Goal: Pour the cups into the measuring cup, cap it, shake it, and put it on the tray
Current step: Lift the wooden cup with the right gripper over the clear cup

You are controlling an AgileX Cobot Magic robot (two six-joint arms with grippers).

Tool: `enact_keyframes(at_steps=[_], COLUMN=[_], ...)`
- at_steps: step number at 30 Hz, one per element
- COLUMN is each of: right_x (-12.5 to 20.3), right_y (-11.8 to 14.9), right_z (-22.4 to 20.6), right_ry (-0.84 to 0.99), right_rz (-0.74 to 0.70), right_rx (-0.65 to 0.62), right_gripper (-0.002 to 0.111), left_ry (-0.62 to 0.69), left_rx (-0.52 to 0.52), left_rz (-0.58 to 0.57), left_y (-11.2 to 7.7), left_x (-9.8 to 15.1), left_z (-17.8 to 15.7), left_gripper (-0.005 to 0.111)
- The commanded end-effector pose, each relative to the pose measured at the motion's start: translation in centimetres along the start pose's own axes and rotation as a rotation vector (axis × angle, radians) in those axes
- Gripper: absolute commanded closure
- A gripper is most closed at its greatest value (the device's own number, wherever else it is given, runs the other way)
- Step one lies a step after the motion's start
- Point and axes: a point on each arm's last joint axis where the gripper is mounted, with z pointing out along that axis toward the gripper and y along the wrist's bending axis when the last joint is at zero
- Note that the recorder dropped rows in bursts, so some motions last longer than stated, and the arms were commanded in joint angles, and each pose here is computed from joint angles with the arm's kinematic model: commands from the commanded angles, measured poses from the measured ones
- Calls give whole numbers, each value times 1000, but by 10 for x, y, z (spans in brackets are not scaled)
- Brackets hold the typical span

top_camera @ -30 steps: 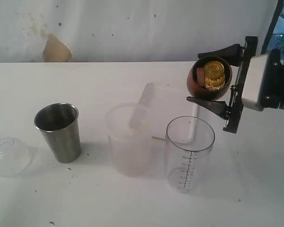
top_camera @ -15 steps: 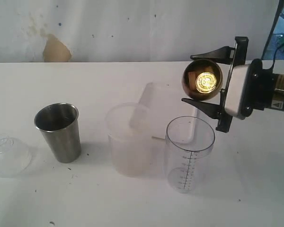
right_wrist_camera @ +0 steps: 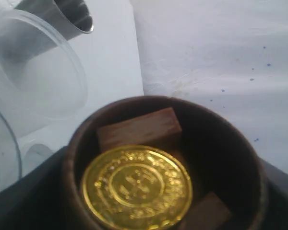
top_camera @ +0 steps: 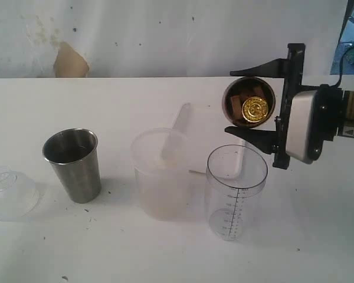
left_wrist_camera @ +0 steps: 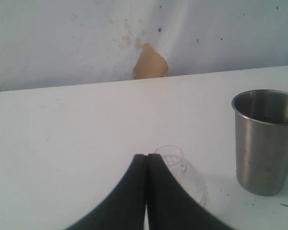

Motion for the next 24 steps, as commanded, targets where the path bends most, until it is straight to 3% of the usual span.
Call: enact_keyframes(at_steps=[1,3,10,16,24], right_x=[-5,-4,-4,-11,-8], right_y=[-2,2,2,0,1], right_z=[-1,-1,-1,-2,-1], right_ry=[-25,-24,-25,-101,-70], right_rz=[-32,-107,-162,-108,-71], right_rx=[-7,-53,-56,-32,-43], right_gripper=[108,108,108,108,108], left_ry=[-14,-14,-14,-14,-14], left_rx=[4,4,4,4,4], left_rz=[-1,-1,-1,-1,-1], left_y=[0,0,0,0,0], left_x=[-1,-1,-1,-1,-1], left_z=[-1,-1,-1,-1,-1], left_gripper=[107,107,107,107,107])
